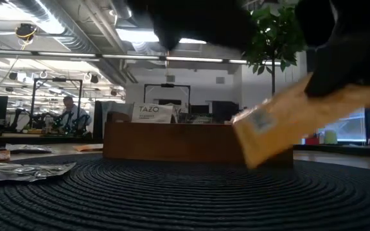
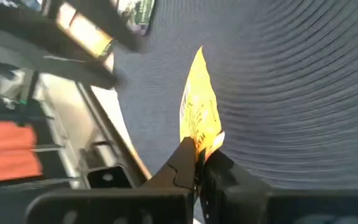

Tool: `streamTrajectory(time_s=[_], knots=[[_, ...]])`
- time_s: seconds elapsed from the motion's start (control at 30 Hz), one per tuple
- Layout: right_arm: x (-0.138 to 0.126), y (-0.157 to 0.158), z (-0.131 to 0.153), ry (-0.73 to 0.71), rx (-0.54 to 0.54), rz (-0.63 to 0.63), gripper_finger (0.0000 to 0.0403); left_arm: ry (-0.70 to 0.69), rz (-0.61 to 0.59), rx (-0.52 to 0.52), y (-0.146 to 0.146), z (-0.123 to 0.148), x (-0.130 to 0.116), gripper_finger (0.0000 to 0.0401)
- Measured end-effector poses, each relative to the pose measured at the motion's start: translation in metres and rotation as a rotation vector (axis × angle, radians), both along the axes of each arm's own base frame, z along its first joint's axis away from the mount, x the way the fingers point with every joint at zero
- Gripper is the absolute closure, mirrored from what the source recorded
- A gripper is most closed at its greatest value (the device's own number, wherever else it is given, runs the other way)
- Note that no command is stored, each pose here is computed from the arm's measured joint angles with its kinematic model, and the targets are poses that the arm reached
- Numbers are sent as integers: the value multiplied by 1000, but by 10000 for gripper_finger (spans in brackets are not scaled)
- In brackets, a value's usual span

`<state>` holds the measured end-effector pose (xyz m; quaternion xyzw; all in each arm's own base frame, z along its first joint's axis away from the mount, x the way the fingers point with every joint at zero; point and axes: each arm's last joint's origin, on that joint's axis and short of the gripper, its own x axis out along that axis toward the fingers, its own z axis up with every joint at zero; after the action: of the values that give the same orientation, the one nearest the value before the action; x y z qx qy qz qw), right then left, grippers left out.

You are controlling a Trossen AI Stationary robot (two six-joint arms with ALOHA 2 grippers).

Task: Pick & Place Tea
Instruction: Put the orange tea bag into the right section of the wooden organizer

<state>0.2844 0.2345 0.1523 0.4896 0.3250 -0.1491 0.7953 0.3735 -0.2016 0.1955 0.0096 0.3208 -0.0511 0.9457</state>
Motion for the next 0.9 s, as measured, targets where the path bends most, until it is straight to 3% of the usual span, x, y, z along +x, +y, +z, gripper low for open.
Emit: streamTrajectory(time_s=[0.23,0.37,0.57,0.77,0.9], knots=[[-12,-13,51,-96,-240,179,397,-71,72,-11,13,41,-11,315],[-12,-13,81,-160,-421,325,397,-104,171,-127,25,65,-18,315],[-9,-12,121,-123,-725,492,397,-137,119,-269,53,112,-33,315],[-11,-20,155,-14,-1155,569,397,-158,32,-442,96,145,-40,315],[-10,-22,169,38,-1503,779,397,-111,-27,-563,123,147,-34,315]])
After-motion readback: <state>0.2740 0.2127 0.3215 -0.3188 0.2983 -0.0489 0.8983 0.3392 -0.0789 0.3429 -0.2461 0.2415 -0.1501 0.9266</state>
